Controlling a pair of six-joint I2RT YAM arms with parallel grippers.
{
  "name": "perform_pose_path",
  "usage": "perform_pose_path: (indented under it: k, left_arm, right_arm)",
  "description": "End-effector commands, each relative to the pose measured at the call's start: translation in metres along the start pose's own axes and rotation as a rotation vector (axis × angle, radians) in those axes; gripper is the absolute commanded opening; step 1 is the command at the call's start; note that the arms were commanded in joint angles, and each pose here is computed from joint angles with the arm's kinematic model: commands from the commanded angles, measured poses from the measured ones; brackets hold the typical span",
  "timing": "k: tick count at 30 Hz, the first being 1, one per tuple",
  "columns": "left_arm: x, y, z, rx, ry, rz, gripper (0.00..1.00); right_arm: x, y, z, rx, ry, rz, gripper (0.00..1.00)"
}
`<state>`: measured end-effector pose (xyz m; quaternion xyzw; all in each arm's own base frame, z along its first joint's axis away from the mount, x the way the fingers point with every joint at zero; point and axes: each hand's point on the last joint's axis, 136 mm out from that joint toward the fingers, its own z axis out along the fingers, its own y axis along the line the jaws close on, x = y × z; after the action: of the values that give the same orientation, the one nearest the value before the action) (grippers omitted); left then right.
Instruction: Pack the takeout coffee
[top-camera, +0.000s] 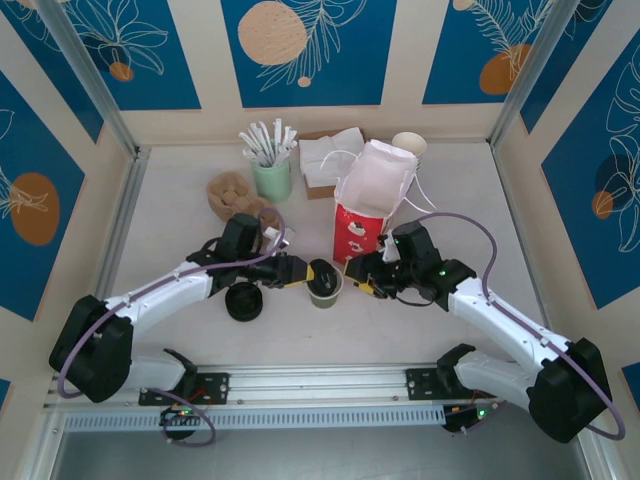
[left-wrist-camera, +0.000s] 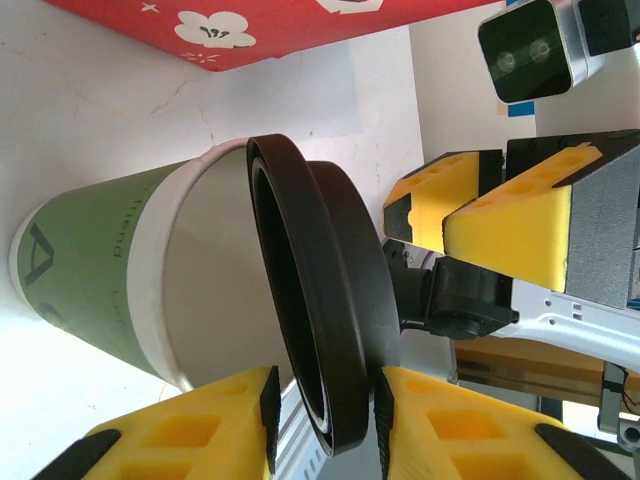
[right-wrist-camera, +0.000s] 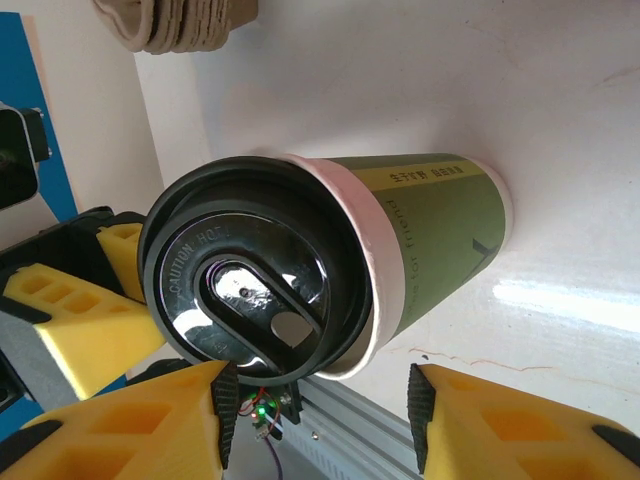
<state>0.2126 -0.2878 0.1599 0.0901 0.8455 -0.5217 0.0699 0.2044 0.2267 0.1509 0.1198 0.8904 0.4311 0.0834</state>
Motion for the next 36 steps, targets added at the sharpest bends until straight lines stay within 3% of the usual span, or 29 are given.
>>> perform_pose_path:
  k: [1,24,36]
  left_arm:
    - [0.003,0.01,0.0,-0.014,0.011,-0.002,0.34]
    - [0.01,0.03,0.008,-0.028,0.026,-0.042,0.37]
    - [0.003,0.019,0.001,-0.04,0.009,0.017,0.56]
  right_arm:
    - [0.0,0.005,0.003,-0.01,0.0,-0.016,0.51]
    - [0.0,0.004,0.012,0.013,0.005,-0.024,0.55]
    - [0.002,0.0,0.015,0.039,0.006,-0.031,0.55]
